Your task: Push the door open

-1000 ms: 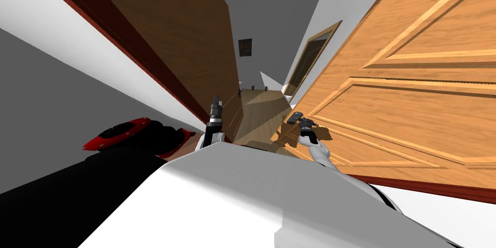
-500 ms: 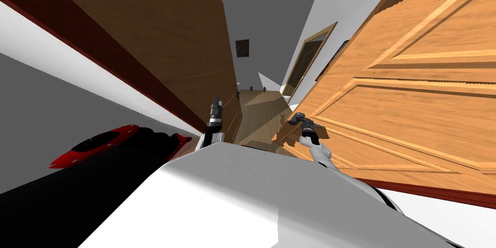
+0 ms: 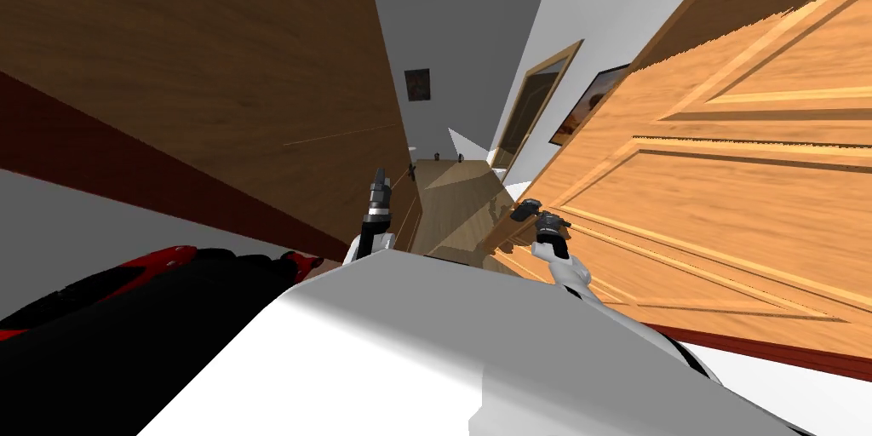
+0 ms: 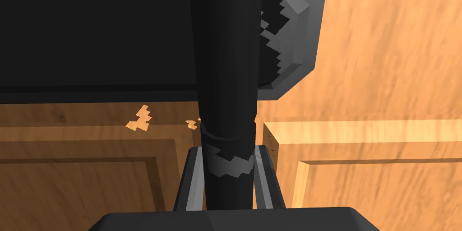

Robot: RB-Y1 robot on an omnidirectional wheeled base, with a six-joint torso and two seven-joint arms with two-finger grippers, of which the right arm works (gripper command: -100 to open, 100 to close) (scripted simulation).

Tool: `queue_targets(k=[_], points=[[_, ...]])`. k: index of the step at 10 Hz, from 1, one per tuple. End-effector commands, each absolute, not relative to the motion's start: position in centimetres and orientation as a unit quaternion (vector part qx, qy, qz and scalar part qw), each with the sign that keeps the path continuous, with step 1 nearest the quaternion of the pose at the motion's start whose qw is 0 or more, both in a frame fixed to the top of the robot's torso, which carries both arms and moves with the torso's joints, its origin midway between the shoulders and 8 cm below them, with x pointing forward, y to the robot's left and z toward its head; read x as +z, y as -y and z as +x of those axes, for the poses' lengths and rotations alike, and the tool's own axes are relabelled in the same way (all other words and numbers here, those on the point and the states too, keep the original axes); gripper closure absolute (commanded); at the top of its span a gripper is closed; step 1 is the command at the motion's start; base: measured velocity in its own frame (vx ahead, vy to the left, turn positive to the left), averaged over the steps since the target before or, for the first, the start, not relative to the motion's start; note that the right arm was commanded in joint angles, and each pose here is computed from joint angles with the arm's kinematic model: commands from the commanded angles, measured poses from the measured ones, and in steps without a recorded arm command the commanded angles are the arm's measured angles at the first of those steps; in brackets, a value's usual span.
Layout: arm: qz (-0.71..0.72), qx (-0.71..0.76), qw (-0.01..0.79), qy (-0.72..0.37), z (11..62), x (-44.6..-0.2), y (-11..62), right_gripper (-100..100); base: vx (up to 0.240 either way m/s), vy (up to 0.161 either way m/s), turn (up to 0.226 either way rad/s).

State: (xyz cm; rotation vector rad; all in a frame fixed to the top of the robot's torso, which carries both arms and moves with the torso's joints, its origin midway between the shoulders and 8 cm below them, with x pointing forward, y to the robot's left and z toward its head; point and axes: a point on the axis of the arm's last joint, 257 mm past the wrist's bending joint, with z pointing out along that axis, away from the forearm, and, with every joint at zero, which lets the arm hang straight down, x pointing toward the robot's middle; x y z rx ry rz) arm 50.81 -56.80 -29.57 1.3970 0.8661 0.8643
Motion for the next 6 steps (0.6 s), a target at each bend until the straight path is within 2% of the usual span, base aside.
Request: queue_targets(k=[1,4,6], points=[[0.604,0.366,0.605,-0.366,50.5,-29.2,57.8,100,0.215,0.063,-0.085],[0.609,0.36,0.609,-0.36,50.1,-29.3,58.6,100,0.171,0.052,-0.066],[0.612,0.354,0.611,-0.356,49.5,-29.3,59.4,100,0.106,0.021,-0.046]])
